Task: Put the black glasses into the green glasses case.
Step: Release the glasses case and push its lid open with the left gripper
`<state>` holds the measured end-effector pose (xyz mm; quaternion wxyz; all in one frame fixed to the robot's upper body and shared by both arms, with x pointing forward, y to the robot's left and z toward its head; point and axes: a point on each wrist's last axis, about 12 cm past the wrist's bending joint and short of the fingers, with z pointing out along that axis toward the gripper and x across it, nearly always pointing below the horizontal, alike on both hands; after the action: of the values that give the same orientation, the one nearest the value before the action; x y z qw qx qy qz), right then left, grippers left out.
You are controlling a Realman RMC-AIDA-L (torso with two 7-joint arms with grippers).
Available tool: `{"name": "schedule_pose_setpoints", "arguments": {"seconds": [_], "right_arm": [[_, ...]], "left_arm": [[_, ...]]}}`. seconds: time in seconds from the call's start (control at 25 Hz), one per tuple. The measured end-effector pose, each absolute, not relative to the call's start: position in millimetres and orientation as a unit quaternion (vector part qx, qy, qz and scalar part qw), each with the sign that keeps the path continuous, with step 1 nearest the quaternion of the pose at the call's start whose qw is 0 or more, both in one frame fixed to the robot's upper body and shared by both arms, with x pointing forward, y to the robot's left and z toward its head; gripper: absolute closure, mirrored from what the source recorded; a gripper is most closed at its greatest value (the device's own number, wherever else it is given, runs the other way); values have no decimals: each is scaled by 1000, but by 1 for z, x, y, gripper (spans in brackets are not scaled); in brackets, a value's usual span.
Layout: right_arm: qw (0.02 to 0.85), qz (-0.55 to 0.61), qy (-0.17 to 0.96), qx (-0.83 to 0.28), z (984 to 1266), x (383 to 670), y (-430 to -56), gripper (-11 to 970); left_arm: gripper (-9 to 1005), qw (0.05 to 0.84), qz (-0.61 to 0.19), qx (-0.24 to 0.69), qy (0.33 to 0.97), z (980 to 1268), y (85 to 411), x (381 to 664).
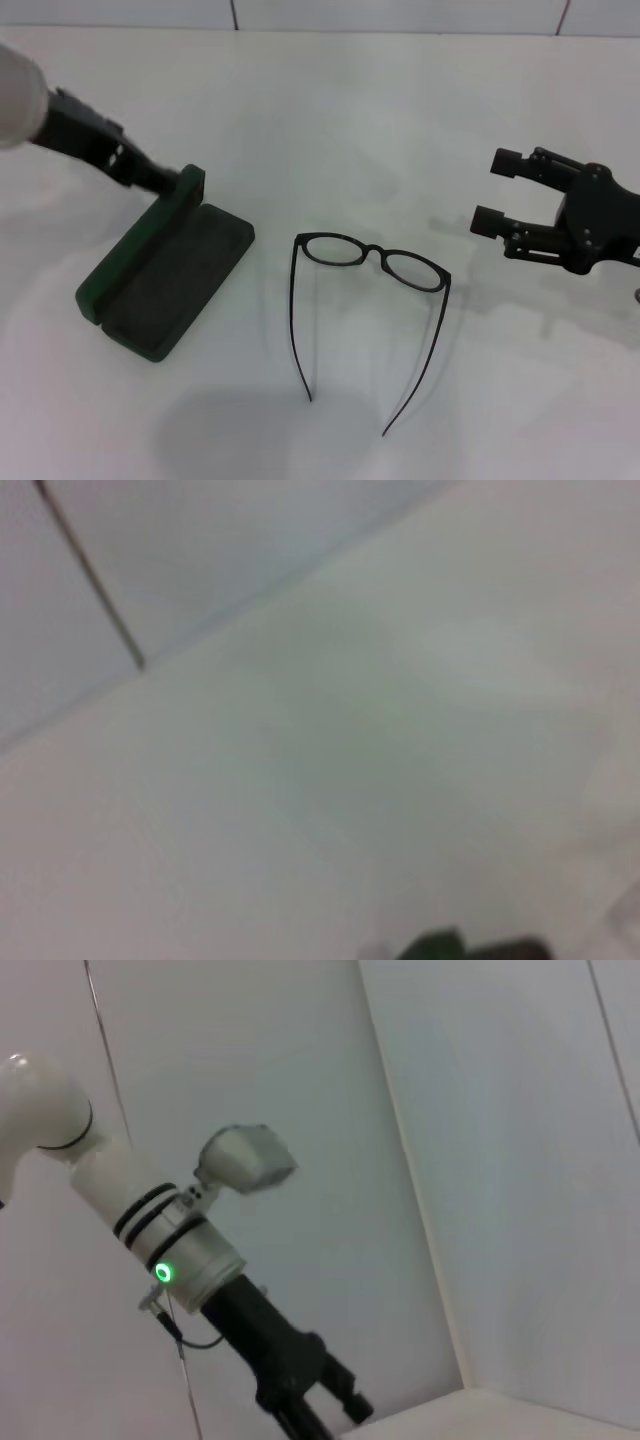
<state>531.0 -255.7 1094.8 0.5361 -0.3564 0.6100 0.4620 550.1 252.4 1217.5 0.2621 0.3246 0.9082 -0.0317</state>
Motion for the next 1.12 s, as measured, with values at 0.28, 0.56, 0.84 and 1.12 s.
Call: {"name": "schedule_pose_setpoints", "arguments": {"seconds": [0.28,0.56,0.84,1.12], "right_arm": [[537,463,604,-365,1097,537,-248,105],[538,459,606,-364,1097,538,-249,104],[538,458,608,-362,1095,537,-249,105],[539,457,609,-361,1094,536,-249,104]], "left_arm": [[171,206,-31,305,929,1191,248,558],[179,171,-35,302,937,1173,247,566],[245,161,-34,297,941,1171,241,568],[349,150,-35,299,942,1171,240,567]]}}
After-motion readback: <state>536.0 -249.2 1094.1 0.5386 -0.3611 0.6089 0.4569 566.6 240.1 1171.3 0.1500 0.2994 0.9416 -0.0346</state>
